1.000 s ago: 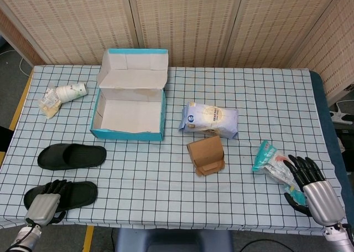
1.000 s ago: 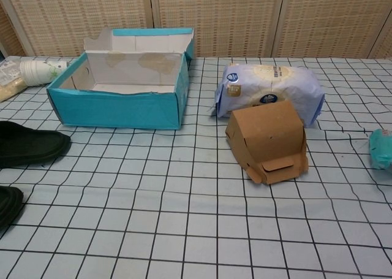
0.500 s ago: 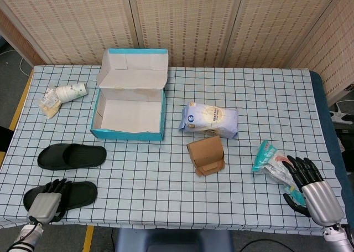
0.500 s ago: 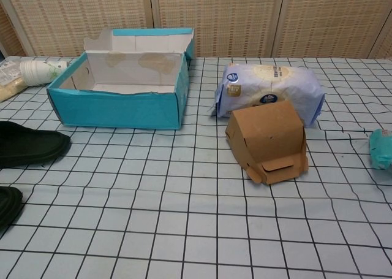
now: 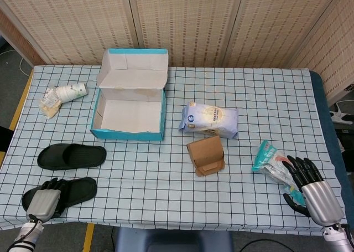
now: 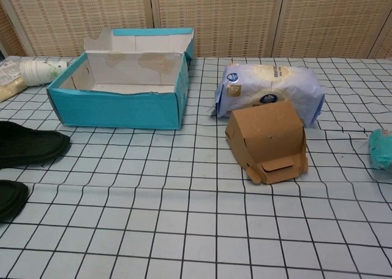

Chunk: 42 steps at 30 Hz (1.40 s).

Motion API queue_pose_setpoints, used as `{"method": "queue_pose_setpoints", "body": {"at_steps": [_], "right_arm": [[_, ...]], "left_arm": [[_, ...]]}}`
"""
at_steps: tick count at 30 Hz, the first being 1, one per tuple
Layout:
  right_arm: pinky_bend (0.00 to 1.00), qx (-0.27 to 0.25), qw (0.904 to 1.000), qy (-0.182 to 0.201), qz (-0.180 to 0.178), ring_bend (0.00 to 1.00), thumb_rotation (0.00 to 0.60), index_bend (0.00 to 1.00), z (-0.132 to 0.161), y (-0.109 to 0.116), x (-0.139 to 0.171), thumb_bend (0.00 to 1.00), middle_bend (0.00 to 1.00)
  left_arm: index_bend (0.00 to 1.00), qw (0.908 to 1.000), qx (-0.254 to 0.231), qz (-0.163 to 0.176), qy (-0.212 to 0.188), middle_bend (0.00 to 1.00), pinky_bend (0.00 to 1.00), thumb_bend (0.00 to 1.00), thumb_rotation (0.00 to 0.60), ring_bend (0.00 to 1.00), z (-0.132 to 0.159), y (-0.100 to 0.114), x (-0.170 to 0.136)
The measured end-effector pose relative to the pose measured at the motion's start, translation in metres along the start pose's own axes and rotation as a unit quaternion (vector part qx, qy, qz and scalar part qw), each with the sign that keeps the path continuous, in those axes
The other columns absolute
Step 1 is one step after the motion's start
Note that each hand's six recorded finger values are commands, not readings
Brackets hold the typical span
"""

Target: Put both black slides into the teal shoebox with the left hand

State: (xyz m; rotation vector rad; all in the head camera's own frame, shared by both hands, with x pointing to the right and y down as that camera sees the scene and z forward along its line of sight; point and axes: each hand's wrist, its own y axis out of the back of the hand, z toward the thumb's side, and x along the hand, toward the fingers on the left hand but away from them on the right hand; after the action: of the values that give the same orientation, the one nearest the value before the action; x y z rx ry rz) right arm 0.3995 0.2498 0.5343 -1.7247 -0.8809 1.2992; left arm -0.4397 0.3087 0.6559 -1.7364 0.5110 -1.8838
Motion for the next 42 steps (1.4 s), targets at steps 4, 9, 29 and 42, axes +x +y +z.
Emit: {"method": "queue_pose_setpoints", "body": {"at_steps": [4, 9, 29, 42], "right_arm": [[0.00, 0.001, 1.0000, -0.001, 0.001, 0.00, 0.575, 0.00, 0.000, -0.001, 0.000, 0.24, 0.00], [0.00, 0.000, 1.0000, -0.002, 0.001, 0.00, 0.574, 0.00, 0.000, -0.001, 0.000, 0.24, 0.00], [0.00, 0.012, 0.9997, -0.012, 0.015, 0.00, 0.574, 0.00, -0.001, -0.009, -0.004, 0.24, 0.00], [0.00, 0.032, 0.9981, -0.047, 0.025, 0.00, 0.575, 0.00, -0.009, -0.021, -0.015, 0.24, 0.00]], "left_arm": [[0.54, 0.9997, 0.009, 0.023, 0.000, 0.50, 0.59, 0.53, 0.600, 0.41, -0.002, 0.009, -0.004], [0.54, 0.9987, 0.018, 0.048, -0.006, 0.49, 0.59, 0.53, 0.600, 0.41, -0.005, 0.022, -0.010], [0.55, 0.9757, 0.025, 0.187, -0.112, 0.49, 0.59, 0.58, 0.600, 0.40, 0.034, 0.140, 0.009], [0.54, 0.9593, 0.022, 0.215, -0.182, 0.49, 0.58, 0.58, 0.600, 0.39, 0.107, 0.237, 0.104]]}}
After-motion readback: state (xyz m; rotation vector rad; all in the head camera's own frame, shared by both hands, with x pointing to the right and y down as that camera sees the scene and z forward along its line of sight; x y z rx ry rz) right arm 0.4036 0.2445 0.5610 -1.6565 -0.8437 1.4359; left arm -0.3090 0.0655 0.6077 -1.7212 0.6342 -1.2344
